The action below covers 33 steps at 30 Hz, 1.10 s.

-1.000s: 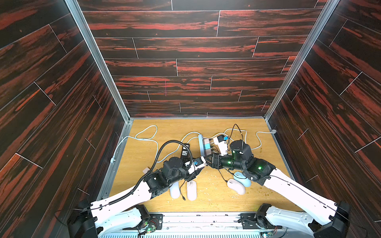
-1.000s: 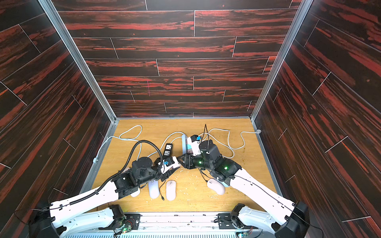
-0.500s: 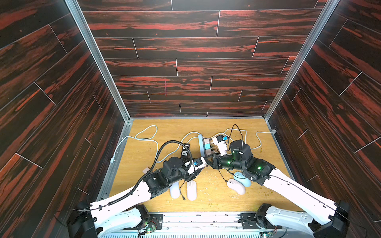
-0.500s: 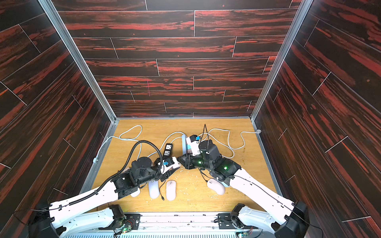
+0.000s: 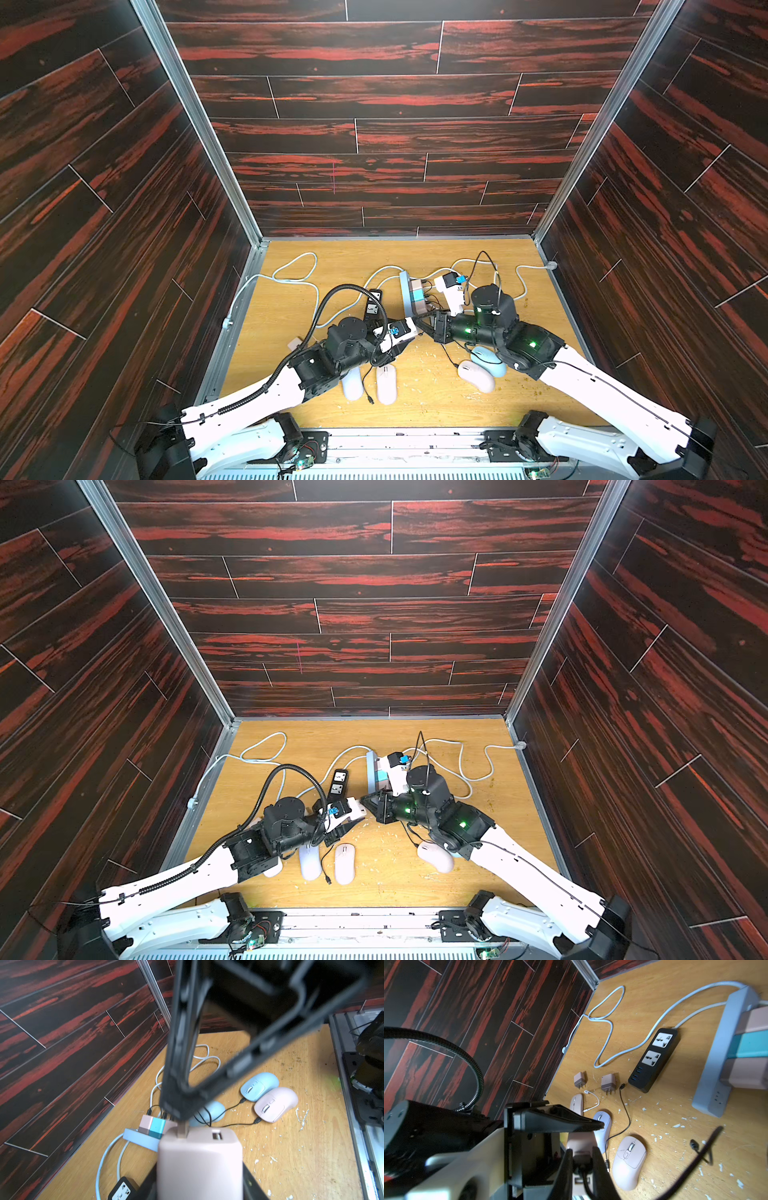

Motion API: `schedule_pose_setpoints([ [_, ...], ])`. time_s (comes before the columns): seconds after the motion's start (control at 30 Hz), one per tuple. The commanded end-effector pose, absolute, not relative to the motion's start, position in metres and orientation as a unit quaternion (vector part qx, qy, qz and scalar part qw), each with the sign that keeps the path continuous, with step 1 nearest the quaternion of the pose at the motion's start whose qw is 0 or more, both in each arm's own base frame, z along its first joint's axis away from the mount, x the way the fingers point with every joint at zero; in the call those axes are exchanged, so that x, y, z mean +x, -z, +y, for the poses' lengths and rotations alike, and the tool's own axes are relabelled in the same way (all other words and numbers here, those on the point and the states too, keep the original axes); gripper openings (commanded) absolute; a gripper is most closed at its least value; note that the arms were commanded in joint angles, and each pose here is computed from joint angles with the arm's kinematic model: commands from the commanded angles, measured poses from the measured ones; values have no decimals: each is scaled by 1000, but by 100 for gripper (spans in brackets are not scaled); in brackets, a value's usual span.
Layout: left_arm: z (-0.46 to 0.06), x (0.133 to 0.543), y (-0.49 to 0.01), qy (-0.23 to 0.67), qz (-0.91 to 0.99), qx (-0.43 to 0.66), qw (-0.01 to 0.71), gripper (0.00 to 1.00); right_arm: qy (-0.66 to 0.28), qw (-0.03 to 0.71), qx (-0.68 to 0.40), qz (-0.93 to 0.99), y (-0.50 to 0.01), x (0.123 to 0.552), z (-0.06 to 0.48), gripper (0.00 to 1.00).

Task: Unplug the wireless mouse
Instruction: Place the power cord at the center of the board.

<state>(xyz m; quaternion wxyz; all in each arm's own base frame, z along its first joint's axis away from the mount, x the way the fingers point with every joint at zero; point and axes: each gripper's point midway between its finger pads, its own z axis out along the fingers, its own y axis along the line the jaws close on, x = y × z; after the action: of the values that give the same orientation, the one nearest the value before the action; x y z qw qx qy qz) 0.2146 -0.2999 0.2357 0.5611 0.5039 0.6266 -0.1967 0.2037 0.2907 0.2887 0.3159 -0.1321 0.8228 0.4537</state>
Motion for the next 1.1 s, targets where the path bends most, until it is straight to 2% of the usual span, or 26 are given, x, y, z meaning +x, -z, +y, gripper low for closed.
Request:
schedule_pose_setpoints([
  [0.0, -297, 208, -229, 197, 624, 519, 550, 0, -436, 366, -120, 813, -304, 214, 277, 3],
  [0.3, -288, 214, -227, 185, 649, 493, 549, 0, -420, 366, -114, 823, -298, 215, 272, 1],
  [0.57, -224, 241, -242, 152, 720, 281, 617, 0, -398, 325, -78, 855, -259, 209, 277, 0],
  [0.73, -192, 253, -235, 121, 750, 211, 615, 0, -373, 291, -79, 877, -233, 175, 315, 0],
  [0.9, -179, 259, -237, 117, 758, 175, 618, 0, -354, 249, -100, 896, -210, 122, 356, 0],
  [1.07, -175, 259, -238, 118, 760, 167, 617, 0, -320, 214, -107, 917, -184, 83, 366, 0],
])
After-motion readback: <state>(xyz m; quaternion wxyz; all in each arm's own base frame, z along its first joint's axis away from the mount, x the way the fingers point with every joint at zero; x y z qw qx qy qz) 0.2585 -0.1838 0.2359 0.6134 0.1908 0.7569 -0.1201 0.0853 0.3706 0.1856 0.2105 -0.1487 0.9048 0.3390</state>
